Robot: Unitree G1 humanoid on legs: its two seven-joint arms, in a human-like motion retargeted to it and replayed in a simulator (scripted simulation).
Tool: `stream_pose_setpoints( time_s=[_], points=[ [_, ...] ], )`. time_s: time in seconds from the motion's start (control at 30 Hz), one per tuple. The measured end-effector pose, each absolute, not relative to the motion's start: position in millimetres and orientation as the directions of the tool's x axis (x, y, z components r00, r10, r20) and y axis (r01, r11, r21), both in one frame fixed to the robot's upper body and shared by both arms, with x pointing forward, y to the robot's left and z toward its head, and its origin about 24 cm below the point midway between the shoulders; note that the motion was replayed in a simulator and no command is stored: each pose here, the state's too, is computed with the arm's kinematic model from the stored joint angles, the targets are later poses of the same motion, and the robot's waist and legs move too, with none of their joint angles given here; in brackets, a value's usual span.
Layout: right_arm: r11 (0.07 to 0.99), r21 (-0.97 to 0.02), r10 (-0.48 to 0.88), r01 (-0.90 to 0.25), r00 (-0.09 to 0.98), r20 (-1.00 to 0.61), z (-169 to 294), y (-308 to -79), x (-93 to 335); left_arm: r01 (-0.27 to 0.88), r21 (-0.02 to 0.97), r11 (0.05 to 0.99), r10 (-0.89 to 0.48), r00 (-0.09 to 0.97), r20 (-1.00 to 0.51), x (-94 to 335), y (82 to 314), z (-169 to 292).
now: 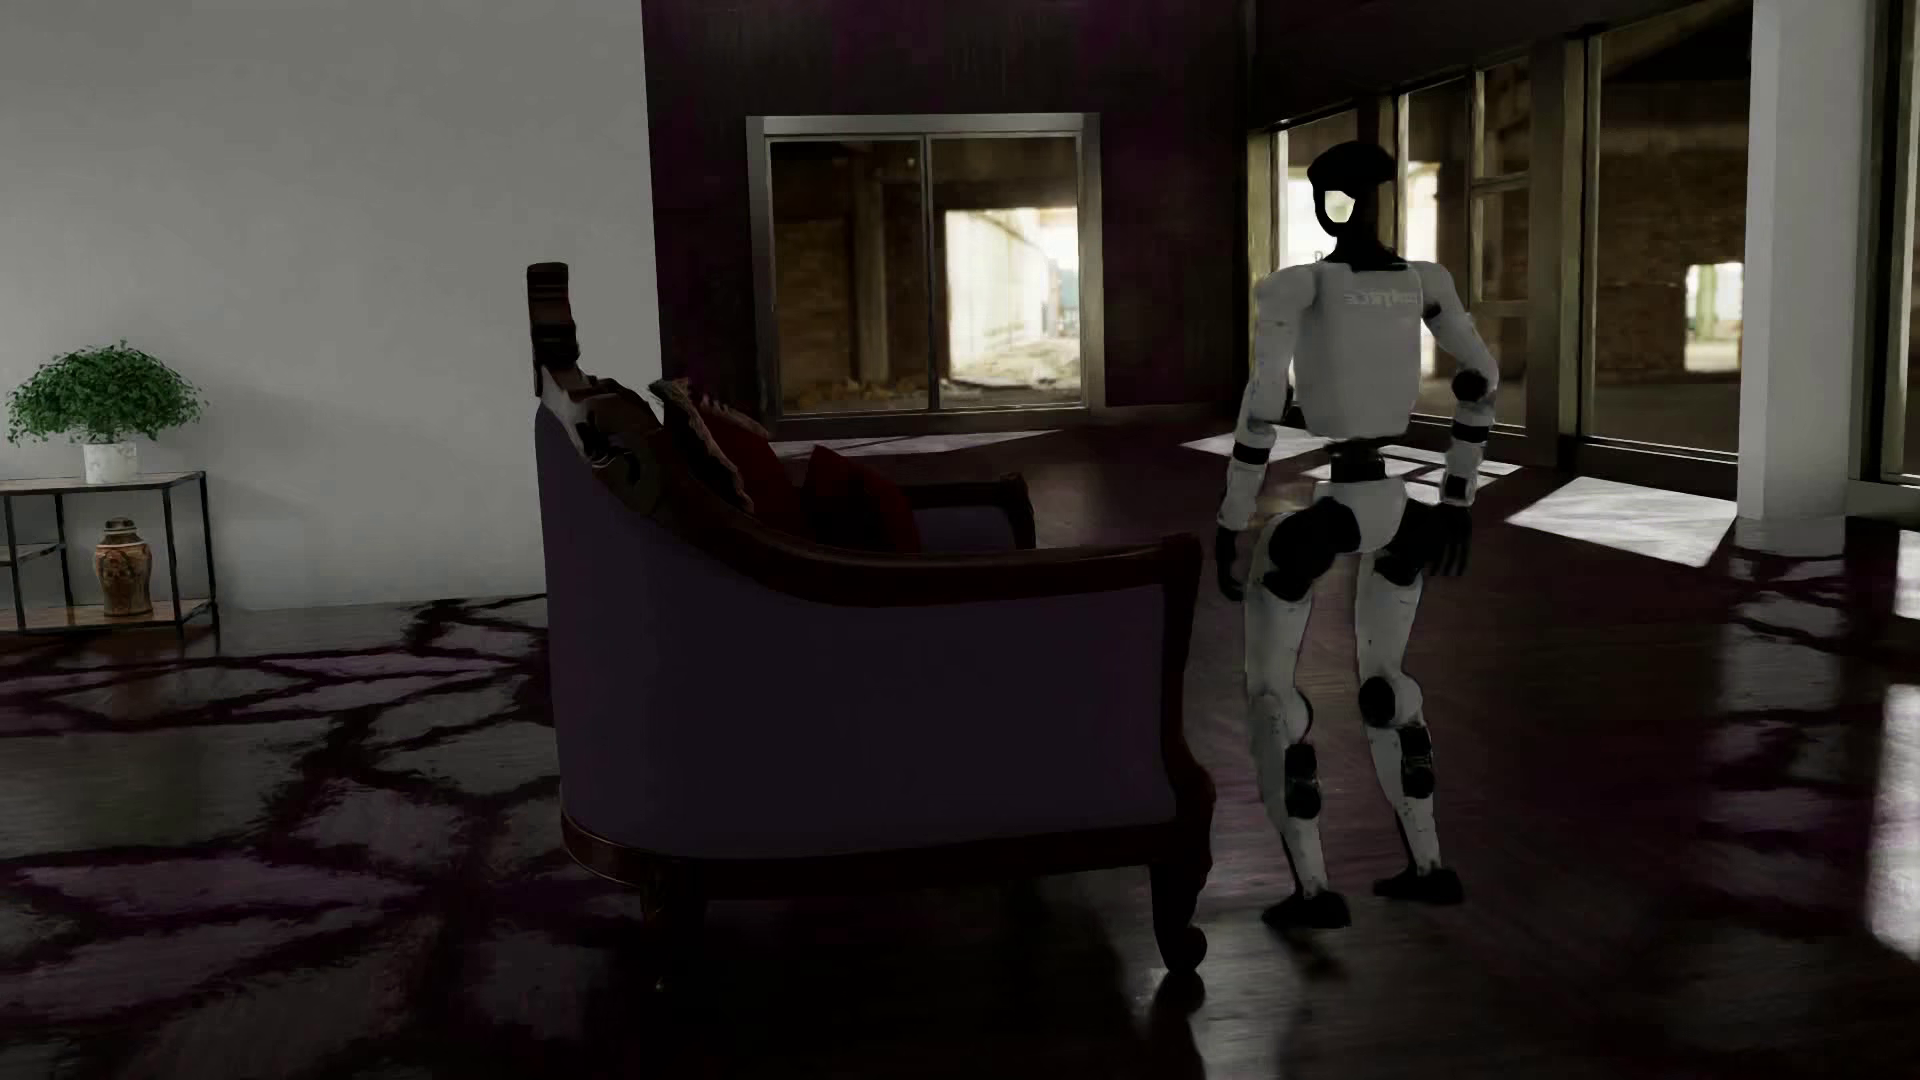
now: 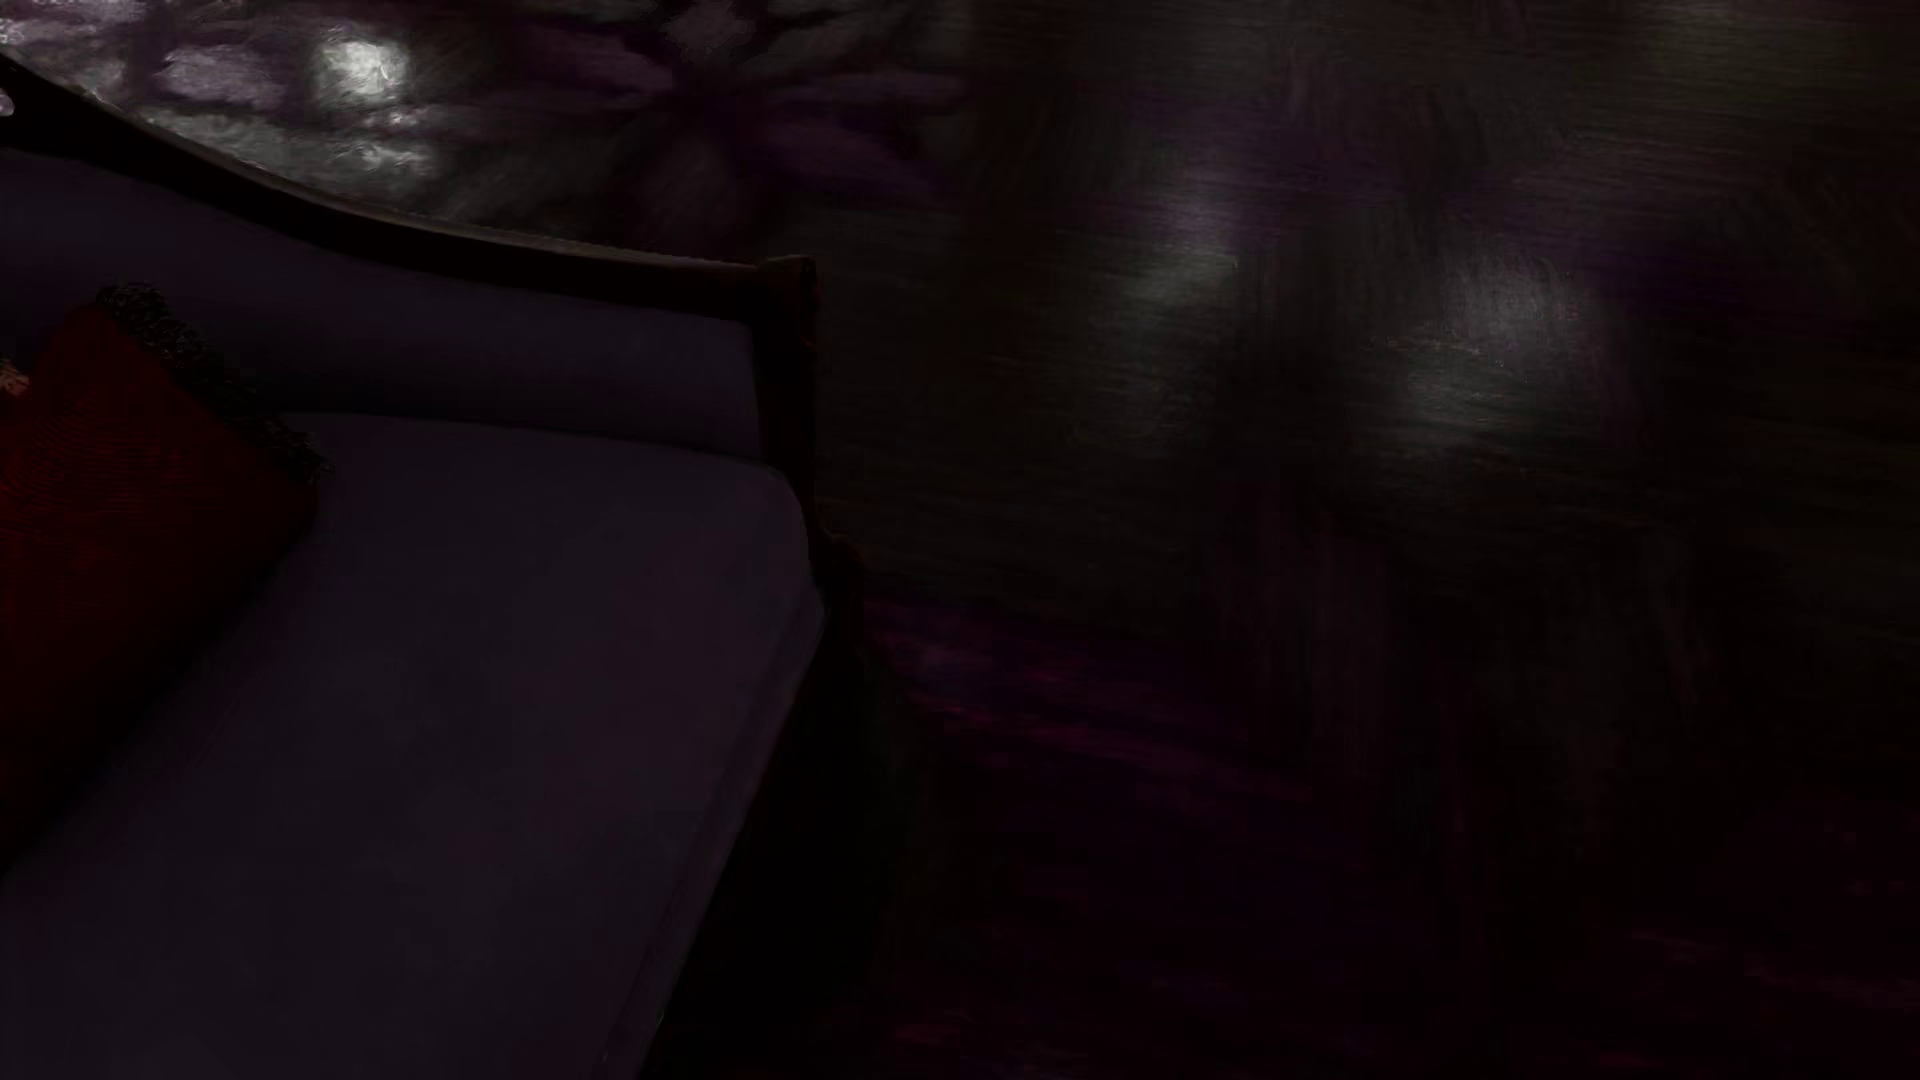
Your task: Avoid the dark armchair
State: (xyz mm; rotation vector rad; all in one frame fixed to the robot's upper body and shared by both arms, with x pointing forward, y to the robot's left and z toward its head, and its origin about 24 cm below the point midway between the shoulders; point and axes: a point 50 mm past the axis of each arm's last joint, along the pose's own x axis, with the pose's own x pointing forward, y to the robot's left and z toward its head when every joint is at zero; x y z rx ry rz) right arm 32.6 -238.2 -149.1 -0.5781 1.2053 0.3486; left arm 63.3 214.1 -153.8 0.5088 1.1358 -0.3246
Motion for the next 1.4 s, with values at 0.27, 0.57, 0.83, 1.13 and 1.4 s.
stream_pose_setpoints(
  time_s=[0.27, 0.57, 0.83, 1.13, 1.4],
  points=[
    [0.82, -0.23, 0.02, -0.524, 0.427, -0.904, -146.3, -215.4, 64.8, 0.582, 0.183, 0.792, -0.016, 0.319, -0.947, 45.9, 207.7, -160.1],
    [0.815, -0.182, 0.075, -0.55, 0.411, -0.908, -148.3, -197.7, 55.3, 0.541, 0.231, 0.809, 0.017, 0.372, -0.928, 64.7, 218.8, -155.2],
    [0.808, -0.172, 0.004, -0.564, 0.297, -0.955, -156.0, -216.2, 23.5, 0.473, 0.263, 0.841, 0.048, 0.42, -0.906, 75.9, 228.0, -149.6],
    [0.793, -0.196, -0.026, -0.576, 0.29, -0.957, -153.6, -229.4, 22.2, 0.433, 0.253, 0.865, 0.058, 0.415, -0.908, 65.6, 229.4, -149.2],
    [0.776, -0.204, 0.032, -0.597, 0.36, -0.932, -152.5, -213.0, 50.8, 0.506, 0.197, 0.84, 0.074, 0.254, -0.965, 16.6, 232.0, -159.4]
  ],
)
